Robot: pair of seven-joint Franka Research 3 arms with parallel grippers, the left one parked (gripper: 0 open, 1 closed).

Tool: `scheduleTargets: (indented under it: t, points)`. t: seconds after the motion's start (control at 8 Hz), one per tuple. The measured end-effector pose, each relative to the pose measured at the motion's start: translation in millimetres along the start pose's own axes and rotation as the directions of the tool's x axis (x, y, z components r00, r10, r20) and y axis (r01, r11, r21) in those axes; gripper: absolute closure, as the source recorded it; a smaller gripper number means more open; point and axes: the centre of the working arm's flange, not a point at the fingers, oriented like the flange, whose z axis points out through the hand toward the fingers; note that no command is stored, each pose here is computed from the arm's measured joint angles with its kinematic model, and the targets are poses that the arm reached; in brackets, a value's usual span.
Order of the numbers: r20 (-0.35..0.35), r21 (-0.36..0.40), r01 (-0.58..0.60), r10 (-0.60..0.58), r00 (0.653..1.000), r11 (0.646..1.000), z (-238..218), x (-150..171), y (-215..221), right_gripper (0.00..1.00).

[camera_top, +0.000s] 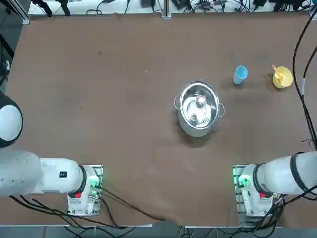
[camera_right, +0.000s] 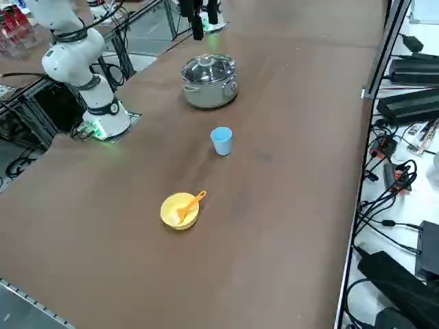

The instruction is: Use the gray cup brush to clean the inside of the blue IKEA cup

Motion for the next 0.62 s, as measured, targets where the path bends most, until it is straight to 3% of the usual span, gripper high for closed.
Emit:
scheduleTargets:
  t: [0.62]
  points:
    - [0.030, -0.005, 0.001, 0.000, 1.000, 1.000, 15.7, 8.8, -1.2, 0.00]
